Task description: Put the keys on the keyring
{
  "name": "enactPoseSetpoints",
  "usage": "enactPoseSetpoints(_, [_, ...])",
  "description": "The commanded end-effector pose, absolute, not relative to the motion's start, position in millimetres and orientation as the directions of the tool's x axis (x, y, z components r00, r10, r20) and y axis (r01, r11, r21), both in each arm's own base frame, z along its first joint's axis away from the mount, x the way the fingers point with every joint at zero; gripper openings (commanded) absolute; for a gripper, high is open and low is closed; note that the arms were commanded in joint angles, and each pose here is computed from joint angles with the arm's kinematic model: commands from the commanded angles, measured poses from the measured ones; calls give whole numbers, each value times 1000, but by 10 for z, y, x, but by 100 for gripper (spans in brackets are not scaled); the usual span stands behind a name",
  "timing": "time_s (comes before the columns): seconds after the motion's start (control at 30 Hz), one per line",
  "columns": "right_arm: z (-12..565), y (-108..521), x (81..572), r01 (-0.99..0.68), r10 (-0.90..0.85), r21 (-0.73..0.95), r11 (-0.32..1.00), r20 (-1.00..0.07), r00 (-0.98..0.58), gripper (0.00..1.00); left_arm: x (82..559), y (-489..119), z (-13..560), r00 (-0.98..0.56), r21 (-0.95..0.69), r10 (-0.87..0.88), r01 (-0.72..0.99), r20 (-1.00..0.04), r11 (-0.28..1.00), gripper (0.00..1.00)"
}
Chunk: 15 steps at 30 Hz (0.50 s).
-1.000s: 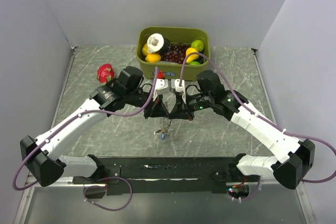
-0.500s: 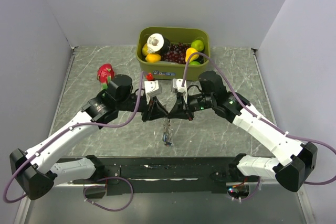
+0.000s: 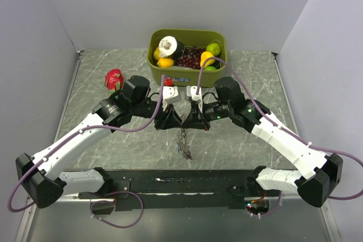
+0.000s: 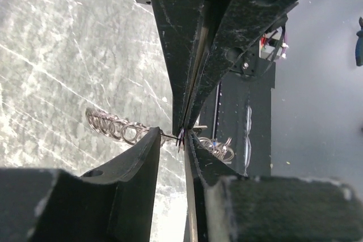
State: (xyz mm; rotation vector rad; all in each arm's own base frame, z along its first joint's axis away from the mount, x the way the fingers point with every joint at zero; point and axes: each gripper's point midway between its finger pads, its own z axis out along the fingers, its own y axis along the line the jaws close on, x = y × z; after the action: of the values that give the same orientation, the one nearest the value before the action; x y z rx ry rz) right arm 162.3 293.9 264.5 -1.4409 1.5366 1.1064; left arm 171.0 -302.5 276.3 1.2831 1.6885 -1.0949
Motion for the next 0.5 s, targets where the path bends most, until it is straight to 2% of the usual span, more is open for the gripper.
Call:
enactPoseSetpoints(0.0, [2987, 2988, 1548, -997, -266, 21, -70, -964, -2, 0, 1755, -3045, 2783, -201, -165, 364, 978, -910, 127, 26])
enactPoseSetpoints(0.07, [2993, 2987, 1551, -997, -264, 17, -69, -965, 2, 0, 1754, -3044, 2773, -199, -164, 370, 979, -907, 124, 18])
enactPoseSetpoints(0.1, [2981, 2982, 1554, -998, -267, 20, -66, -964, -2, 0, 1757, -3035, 2753, -200, -164, 379, 978, -903, 127, 2])
enactPoseSetpoints(0.37, [2986, 2986, 1601, -999, -263, 20, -34, -965, -10, 0, 1753, -3023, 2773, -184, -148, 367, 981, -912, 125, 1])
enactPoseSetpoints(0.4, [2985, 2993, 1612, -999, -259, 16, -29, -966, -8, 2, 1737, -3015, 2812, -182, -145, 354, 981, -917, 129, 1])
enactPoseSetpoints(0.43, [2991, 2993, 1614, -1000, -256, 13, -27, -967, -6, 14, 1755, -3033, 2849, -169, -133, 330, 982, -929, 131, 1])
enactPoseSetpoints(0.47, [2989, 2996, 1623, -1000, -253, 20, -21, -967, -14, 19, 1770, -3036, 2887, -163, -124, 311, 982, -936, 141, 1])
